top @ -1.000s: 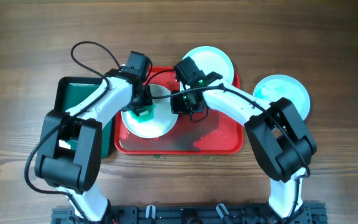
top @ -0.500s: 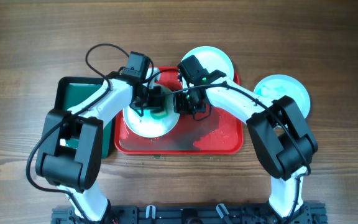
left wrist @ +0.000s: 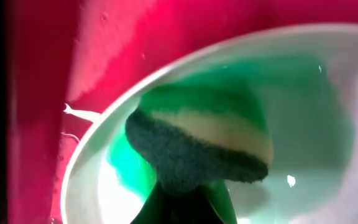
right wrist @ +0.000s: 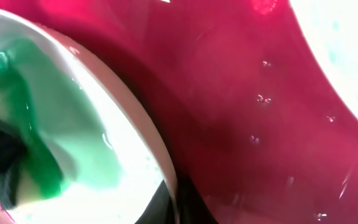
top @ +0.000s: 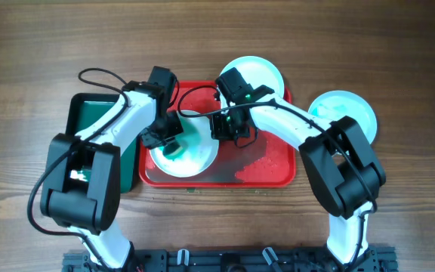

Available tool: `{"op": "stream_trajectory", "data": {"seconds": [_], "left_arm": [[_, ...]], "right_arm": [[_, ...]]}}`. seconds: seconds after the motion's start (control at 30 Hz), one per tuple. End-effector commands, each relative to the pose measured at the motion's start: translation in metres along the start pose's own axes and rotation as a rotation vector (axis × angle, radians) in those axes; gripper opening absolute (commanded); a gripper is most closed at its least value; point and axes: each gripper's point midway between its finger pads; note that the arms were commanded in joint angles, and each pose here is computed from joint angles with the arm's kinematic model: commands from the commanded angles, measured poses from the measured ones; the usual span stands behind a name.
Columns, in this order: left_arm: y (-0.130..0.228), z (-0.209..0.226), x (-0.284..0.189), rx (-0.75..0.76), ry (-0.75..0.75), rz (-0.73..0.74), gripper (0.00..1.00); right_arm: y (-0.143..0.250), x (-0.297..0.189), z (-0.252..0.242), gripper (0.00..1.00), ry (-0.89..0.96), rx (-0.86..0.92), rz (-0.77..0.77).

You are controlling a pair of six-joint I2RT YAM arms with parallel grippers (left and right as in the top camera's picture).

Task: Clean dirty plates on tray and stack at the side

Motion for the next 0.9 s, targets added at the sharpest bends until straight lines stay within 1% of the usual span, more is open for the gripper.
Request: {"op": "stream_trajectory", "data": {"seconds": [0.0,0.07,0.13,0.23,0.3,0.33,0.4,0.5,0.57,0.63,0.7,0.77,0.8,0.87], "left_arm": [[0.046,-0.006,0.013,0.226,0.101,0.233,0.04],[0.056,-0.014,0.011,0.376,0.166,0.265,0.04],[0.057,-0.018,0.011,0.446,0.177,0.252,0.04],[0.053,-0.029,0.013,0.511,0.209,0.206,0.04],[0.040,-0.042,0.014,0.524,0.239,0.136,0.04],[0.024,-0.049,0.015,0.493,0.237,0.062,0.04],[-0.006,-0.049,0.016,0.377,0.178,-0.079,0.04],[-0.054,-0.030,0.009,0.158,0.034,-0.314,0.04],[-0.071,-0.012,0.003,0.038,-0.055,-0.420,0.04],[-0.077,0.005,-0.002,-0.048,-0.124,-0.473,0.04],[-0.073,0.013,-0.001,-0.073,-0.158,-0.462,0.04],[-0.056,0.014,0.006,-0.036,-0.155,-0.365,0.04],[-0.043,0.008,0.012,0.026,-0.120,-0.285,0.04],[-0.015,-0.013,0.019,0.179,-0.002,-0.119,0.04]], "right_arm": [[0.005,0.007,-0.019,0.04,0.014,0.047,0.023],[0.004,0.006,-0.021,0.04,0.015,0.052,0.022],[0.004,0.006,-0.022,0.04,0.015,0.053,0.023],[0.004,0.006,-0.022,0.04,0.015,0.053,0.023],[0.004,0.006,-0.022,0.04,0.015,0.053,0.023],[0.004,0.006,-0.022,0.04,0.015,0.053,0.023],[0.005,0.006,-0.022,0.04,0.016,0.053,0.024],[0.005,0.006,-0.022,0.04,0.016,0.053,0.026],[0.005,0.006,-0.022,0.04,0.016,0.053,0.026],[0.005,0.006,-0.022,0.04,0.016,0.053,0.026],[0.005,0.006,-0.022,0.05,0.016,0.053,0.026],[0.005,0.006,-0.022,0.04,0.016,0.052,0.026],[0.005,0.006,-0.022,0.04,0.016,0.052,0.026],[0.005,0.006,-0.022,0.04,0.016,0.052,0.025]]}}
Point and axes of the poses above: each gripper's point midway between its finger pads, its own x axis out along the fingers, its own z axis along the line the jaws close on, y = z × x, and after that the axes turned 15 degrees about -x, right-handed
